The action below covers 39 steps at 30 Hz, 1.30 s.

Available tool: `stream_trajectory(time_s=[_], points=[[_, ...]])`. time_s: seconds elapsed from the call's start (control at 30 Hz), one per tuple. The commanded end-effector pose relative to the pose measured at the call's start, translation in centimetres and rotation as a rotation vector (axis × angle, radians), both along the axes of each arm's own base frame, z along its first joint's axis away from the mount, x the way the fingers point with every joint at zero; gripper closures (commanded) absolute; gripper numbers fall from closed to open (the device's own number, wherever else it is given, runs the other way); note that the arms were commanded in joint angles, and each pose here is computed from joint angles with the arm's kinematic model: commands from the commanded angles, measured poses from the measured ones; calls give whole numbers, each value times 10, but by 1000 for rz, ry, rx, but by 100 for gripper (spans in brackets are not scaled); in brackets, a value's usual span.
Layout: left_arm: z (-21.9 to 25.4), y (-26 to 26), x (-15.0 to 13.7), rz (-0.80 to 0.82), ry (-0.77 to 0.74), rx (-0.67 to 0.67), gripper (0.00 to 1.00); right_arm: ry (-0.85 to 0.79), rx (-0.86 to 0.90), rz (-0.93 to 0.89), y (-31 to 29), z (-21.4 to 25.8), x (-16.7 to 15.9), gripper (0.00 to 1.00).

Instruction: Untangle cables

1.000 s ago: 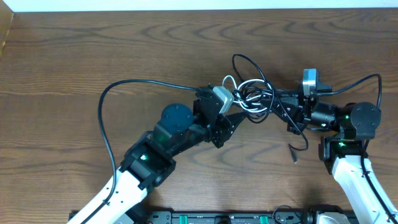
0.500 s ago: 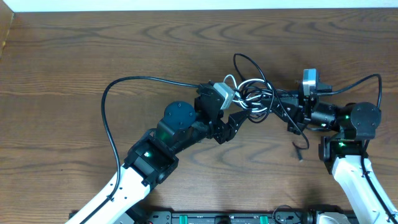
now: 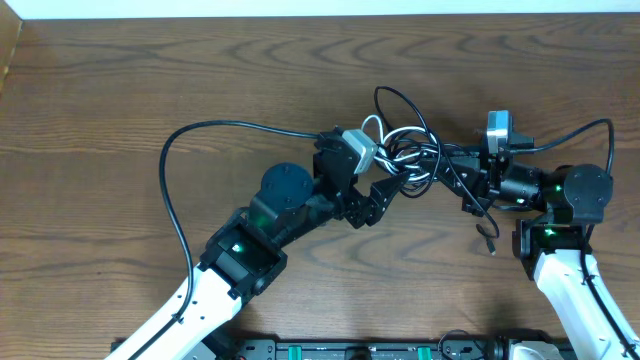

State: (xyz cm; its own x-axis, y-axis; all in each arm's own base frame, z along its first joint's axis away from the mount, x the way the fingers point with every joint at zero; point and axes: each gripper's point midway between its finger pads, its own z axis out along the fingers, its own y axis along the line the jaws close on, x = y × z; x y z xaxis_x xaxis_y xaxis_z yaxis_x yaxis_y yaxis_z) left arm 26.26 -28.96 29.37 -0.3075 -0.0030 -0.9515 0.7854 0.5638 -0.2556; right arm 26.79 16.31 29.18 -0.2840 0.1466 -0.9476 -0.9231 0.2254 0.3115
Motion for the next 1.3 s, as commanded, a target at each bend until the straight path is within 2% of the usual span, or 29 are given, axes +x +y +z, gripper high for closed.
stream_trajectory(time_s=[0.0,0.1,0.13,0.3,0.4,0.47,0.67,0.87,0.97,1.0,1.03,1.13,1.27], points=[[8,0,4,12,-18,-15,28,-21,1,6,3,4,-1,99],[2,-2,6,12,-7,-6,30,-22,1,12,5,4,-2,99],[0,-3,7,12,-2,-2,33,-22,1,18,7,4,-3,99],[-4,-5,9,13,13,-3,70,-36,-1,27,10,5,-5,99],[-3,-5,9,13,10,-5,86,-36,0,21,9,5,-4,99],[-3,-5,9,13,10,-6,92,-39,-1,18,9,5,-4,99],[-3,-6,7,5,43,-28,92,-74,-11,-12,2,4,1,99],[-1,-19,-17,-149,63,-45,91,-164,-31,-44,1,5,5,99],[0,-22,-24,-196,70,-51,83,-182,-32,-66,0,6,8,99],[-1,-23,-25,-200,71,-51,75,-182,-31,-73,-1,7,10,99],[-1,-23,-25,-200,71,-51,71,-182,-31,-75,-1,7,10,99],[-1,-23,-25,-199,71,-51,66,-182,-31,-74,-1,7,10,99],[-2,-22,-25,-199,76,-47,66,-191,-31,-82,-1,7,11,99]])
